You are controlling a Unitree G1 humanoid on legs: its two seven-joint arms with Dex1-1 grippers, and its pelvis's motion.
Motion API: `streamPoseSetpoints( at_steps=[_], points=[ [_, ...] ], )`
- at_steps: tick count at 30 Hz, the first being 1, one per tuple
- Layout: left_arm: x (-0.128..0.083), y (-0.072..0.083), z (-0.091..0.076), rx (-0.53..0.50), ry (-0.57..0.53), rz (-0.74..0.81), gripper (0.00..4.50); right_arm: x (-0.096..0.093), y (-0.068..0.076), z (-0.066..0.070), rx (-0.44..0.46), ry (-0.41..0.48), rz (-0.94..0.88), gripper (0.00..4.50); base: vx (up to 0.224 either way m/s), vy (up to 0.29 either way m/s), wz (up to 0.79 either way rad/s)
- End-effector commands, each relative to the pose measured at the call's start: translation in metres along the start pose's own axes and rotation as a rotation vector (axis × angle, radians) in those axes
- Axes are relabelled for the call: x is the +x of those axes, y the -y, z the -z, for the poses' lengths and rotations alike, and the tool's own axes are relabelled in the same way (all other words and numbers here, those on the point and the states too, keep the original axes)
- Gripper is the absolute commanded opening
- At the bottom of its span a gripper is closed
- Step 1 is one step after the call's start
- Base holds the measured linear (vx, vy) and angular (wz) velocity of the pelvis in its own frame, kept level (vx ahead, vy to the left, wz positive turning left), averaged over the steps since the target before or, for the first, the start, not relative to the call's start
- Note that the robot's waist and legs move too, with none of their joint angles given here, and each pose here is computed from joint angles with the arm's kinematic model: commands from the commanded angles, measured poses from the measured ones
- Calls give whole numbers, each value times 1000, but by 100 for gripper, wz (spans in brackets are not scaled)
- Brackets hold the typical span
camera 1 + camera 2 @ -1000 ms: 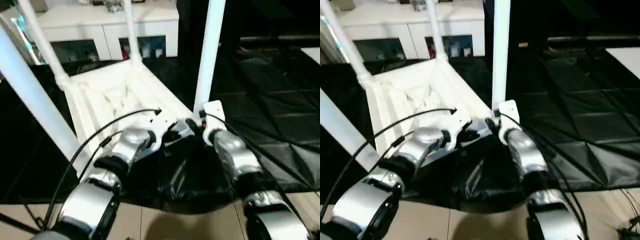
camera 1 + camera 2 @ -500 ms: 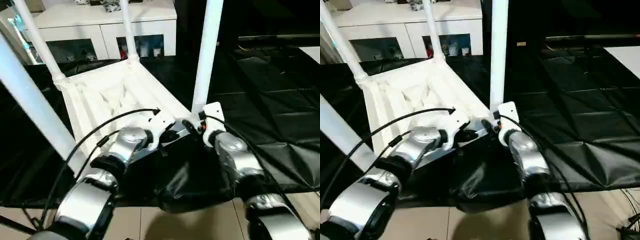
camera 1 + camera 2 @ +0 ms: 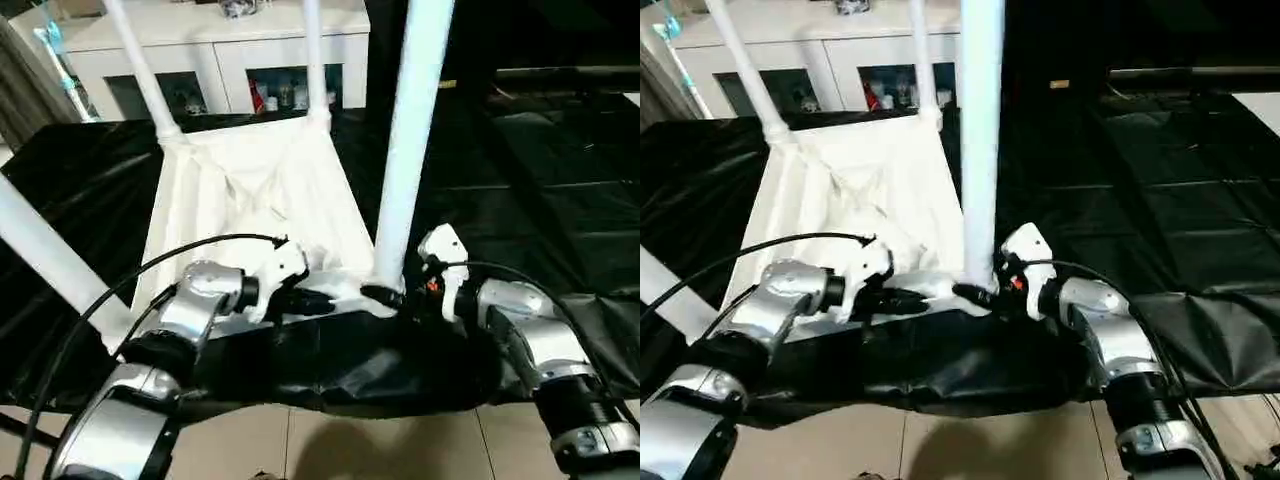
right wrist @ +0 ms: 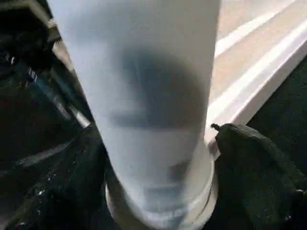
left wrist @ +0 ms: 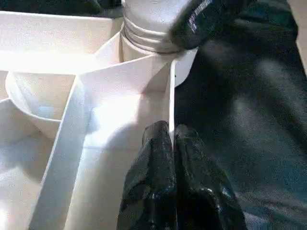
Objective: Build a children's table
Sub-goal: Rotate leg to tighten
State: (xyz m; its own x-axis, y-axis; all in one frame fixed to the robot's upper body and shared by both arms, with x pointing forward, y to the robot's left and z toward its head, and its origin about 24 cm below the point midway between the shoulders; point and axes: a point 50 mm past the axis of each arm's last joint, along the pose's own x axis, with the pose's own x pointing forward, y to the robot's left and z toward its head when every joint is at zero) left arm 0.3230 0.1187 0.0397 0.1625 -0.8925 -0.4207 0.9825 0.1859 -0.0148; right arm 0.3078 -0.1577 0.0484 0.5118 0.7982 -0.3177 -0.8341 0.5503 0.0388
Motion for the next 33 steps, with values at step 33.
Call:
streamPoseSetpoints(
  at_steps=[33],
  points=[
    [23,-9,-8,-92,1,-171,0,34,-1,11,86,-54,250,269,0,0,0]
  ],
)
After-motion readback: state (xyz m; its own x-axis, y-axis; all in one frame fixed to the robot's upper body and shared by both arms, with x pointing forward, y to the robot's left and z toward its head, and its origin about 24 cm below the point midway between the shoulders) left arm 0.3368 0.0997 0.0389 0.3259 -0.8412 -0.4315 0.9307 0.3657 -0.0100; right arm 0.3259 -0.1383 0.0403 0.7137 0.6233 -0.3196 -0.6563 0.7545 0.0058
